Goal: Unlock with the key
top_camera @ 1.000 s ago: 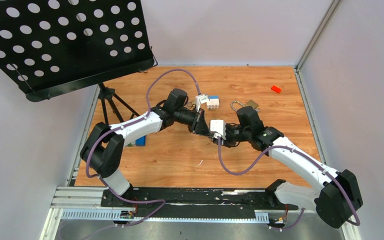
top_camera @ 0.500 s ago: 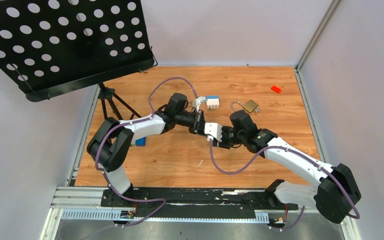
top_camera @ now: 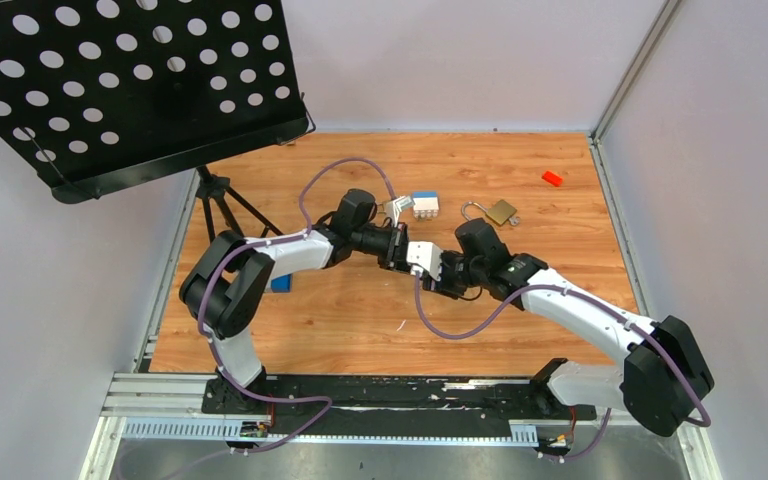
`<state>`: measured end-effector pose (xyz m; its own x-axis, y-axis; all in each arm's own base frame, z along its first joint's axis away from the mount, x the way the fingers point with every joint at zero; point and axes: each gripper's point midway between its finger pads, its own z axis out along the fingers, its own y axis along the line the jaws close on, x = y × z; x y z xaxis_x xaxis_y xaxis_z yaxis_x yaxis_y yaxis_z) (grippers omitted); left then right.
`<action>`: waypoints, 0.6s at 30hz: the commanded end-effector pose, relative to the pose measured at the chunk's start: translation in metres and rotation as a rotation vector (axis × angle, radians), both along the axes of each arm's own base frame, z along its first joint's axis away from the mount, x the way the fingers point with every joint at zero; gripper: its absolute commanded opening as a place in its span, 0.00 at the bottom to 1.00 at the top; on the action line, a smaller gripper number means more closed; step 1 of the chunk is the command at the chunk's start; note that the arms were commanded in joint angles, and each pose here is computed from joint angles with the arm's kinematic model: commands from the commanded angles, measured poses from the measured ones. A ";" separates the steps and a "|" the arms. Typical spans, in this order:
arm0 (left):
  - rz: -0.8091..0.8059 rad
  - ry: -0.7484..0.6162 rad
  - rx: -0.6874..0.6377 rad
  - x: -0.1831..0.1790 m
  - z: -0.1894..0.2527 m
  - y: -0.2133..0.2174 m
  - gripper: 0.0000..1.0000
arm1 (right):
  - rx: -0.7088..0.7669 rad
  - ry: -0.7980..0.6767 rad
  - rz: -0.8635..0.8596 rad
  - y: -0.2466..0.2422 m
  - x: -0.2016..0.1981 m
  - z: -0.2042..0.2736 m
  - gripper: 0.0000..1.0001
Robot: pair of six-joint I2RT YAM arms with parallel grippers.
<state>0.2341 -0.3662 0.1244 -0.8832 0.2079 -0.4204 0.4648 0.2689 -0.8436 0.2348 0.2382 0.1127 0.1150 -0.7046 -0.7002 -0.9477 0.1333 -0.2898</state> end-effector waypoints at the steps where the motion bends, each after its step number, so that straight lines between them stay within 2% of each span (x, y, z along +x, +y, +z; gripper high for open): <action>1: -0.089 -0.169 -0.007 -0.006 0.011 0.001 0.00 | 0.163 -0.084 0.054 0.024 0.013 0.055 0.00; 9: -0.168 -0.411 -0.025 -0.010 0.024 0.009 0.00 | 0.232 0.052 0.133 0.026 -0.002 0.059 0.00; 18: -0.215 -0.561 -0.017 -0.017 0.028 0.014 0.00 | 0.271 0.180 0.185 0.029 -0.015 0.059 0.00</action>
<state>0.2199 -0.3556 0.1479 -0.5909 0.3250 -0.7384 0.8022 0.1398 -0.5804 0.2215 0.2471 0.1351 0.0351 -0.5851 -0.8102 -0.9927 0.0729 -0.0957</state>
